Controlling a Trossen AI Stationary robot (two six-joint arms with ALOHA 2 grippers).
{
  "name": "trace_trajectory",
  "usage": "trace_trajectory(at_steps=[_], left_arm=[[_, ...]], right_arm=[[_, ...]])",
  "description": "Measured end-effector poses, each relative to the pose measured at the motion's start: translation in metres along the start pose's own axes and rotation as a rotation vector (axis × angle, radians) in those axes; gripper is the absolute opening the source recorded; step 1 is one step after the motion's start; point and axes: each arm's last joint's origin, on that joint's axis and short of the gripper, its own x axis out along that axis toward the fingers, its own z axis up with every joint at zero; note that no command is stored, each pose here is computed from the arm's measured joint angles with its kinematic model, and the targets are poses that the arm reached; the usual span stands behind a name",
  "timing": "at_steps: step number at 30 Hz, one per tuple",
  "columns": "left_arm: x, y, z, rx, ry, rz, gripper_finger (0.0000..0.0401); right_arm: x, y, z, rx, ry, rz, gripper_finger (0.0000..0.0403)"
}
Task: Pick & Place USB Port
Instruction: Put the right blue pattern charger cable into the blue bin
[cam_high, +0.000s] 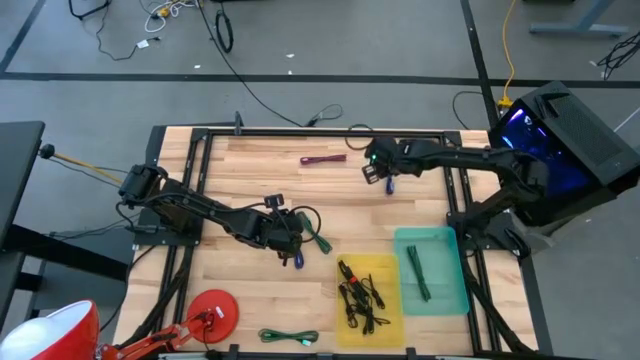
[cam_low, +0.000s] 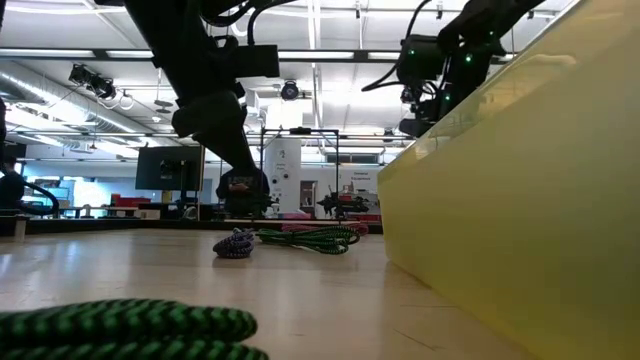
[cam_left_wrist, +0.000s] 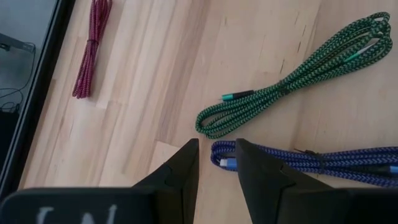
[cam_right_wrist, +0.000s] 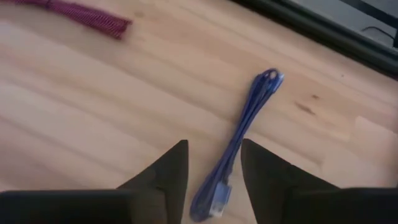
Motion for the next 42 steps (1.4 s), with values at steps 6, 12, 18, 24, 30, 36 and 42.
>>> trace_trajectory(at_steps=[6,12,18,24,30,36,42], left_arm=[[0.0,0.0,0.0,-0.001,-0.001,0.0,0.0112],[0.0,0.0,0.001,-0.005,-0.005,-0.002,0.0112],[0.0,-0.001,0.0,-0.002,-0.002,-0.011,0.0112],[-0.001,-0.002,0.0,0.001,-0.004,-0.014,0.0112],[-0.002,-0.002,0.0,0.003,-0.004,-0.015,0.0112],[-0.003,-0.005,-0.001,0.01,-0.008,-0.019,0.0112],[-0.003,-0.005,0.0,0.007,-0.011,-0.02,0.0112]], right_arm=[[0.011,-0.011,0.011,0.062,-0.008,-0.025,0.0179],[0.038,-0.006,0.014,0.014,0.036,-0.042,0.0193],[0.058,-0.015,0.015,0.003,0.13,-0.061,0.0198],[0.061,-0.019,0.017,0.044,0.163,-0.033,0.0199],[0.067,-0.021,0.01,0.038,0.186,-0.036,0.0199],[0.084,-0.029,-0.013,0.069,0.229,-0.038,0.0198],[0.095,-0.031,-0.024,0.09,0.198,-0.002,0.0198]])
